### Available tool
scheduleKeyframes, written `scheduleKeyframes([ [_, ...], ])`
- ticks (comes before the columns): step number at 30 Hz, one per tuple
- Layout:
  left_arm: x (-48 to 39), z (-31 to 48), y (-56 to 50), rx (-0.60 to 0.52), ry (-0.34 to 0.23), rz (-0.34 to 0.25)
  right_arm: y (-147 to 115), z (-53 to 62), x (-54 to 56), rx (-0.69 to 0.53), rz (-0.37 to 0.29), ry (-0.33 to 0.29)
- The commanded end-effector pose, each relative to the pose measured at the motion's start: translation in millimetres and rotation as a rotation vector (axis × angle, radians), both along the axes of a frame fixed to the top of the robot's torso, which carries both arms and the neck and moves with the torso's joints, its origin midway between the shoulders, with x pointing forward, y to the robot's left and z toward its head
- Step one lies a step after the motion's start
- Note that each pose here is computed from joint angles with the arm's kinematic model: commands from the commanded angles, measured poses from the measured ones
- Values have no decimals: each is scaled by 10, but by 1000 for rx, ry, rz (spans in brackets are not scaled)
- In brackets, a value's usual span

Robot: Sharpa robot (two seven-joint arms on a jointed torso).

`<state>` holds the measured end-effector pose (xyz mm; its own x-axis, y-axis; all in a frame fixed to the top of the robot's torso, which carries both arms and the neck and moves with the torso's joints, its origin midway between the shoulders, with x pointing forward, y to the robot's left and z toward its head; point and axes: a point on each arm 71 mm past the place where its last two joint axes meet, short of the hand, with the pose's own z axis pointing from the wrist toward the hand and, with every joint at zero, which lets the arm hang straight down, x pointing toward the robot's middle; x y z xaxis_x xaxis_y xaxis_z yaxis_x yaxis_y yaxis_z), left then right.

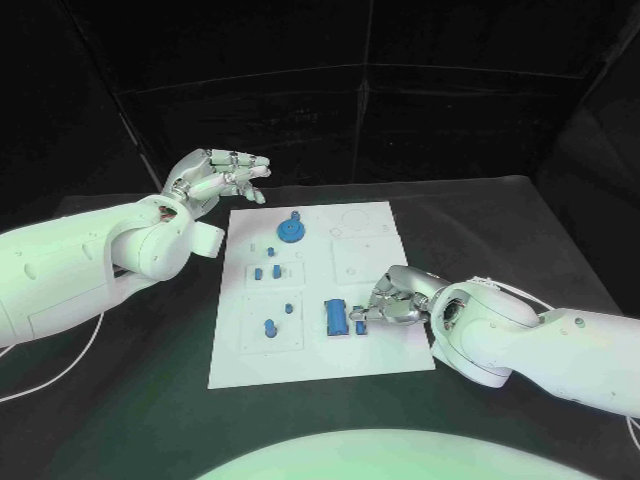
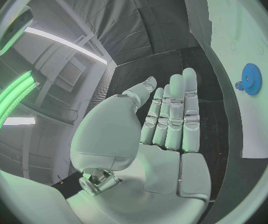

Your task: Assemble the parts on the task board

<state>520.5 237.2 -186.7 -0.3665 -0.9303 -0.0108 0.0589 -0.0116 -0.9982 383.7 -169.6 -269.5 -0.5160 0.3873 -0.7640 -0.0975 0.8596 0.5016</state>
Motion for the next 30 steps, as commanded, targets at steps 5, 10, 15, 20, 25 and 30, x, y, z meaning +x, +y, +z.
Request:
scheduleKeyframes([
  [5, 0, 12, -8, -6, -3, -9, -18, 32, 5, 45, 2, -23],
  [10, 9, 9, -7, -5, -4, -7, -73, 46, 30, 177, -19, -10],
  [15, 23, 6, -12, -5, -5, -6, -190, 31, 123, 327, -51, 46],
  [20, 41, -6, -14, -9, -1, -3, -336, 99, 355, 461, -86, 39],
  [25, 64, -78, -7, -26, 26, 14, -463, 197, 671, 577, -123, -10],
  [30, 130, -147, -4, -43, 47, 46, -529, 240, 977, 690, -173, -42],
])
